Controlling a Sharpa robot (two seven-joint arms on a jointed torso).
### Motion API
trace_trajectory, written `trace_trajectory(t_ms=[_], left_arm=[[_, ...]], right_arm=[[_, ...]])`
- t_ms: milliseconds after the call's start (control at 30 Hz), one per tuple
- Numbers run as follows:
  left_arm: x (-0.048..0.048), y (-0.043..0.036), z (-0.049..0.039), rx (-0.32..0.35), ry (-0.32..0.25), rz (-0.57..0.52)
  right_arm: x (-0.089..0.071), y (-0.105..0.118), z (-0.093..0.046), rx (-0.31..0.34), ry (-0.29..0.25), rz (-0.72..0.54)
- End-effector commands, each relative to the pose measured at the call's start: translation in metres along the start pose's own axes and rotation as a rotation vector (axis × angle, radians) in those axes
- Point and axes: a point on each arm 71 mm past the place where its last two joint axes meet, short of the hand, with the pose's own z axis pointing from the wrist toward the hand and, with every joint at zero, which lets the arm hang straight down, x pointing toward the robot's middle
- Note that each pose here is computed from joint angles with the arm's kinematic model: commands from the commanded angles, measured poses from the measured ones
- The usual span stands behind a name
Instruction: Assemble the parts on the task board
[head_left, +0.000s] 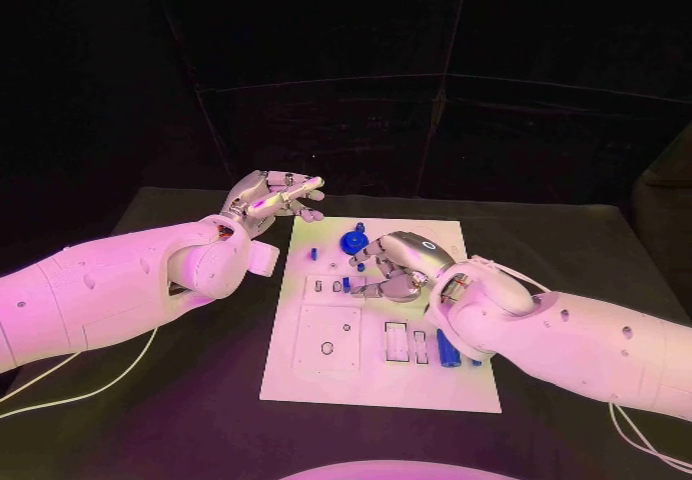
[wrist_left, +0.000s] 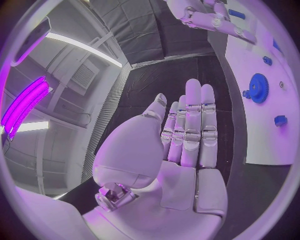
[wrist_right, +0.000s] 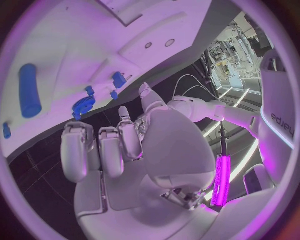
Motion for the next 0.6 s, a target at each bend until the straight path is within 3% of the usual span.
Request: trace_trajectory(t_ms=[33, 133, 267, 367, 500, 600], left_arm=[[-0.0011, 0.0041, -0.0006, -0.076, 0.018, 0.137], [-0.0028, 0.0106, -0.0027, -0.184, 0.049, 0.223], [0.0003, 0.0172, -0.003, -0.362, 0.156, 0.392], [0.0045, 0.0229, -0.0028, -0.529, 0.243, 0.607], [0.0117, 0.0261, 0.0011, -0.647, 0.299, 0.813], [0.018, 0.0279, 0.0076, -0.711, 0.315, 0.902]], right_arm=[[-0.018, 0.004, -0.009, -0.099, -0.045, 0.152], [-0.037, -0.008, -0.019, -0.062, -0.047, 0.221], [-0.068, -0.029, -0.029, 0.004, -0.082, 0.269], [-0.096, -0.049, -0.034, 0.056, -0.153, 0.277], [-0.113, -0.065, -0.038, 0.097, -0.206, 0.271], [-0.12, -0.073, -0.04, 0.12, -0.226, 0.268]])
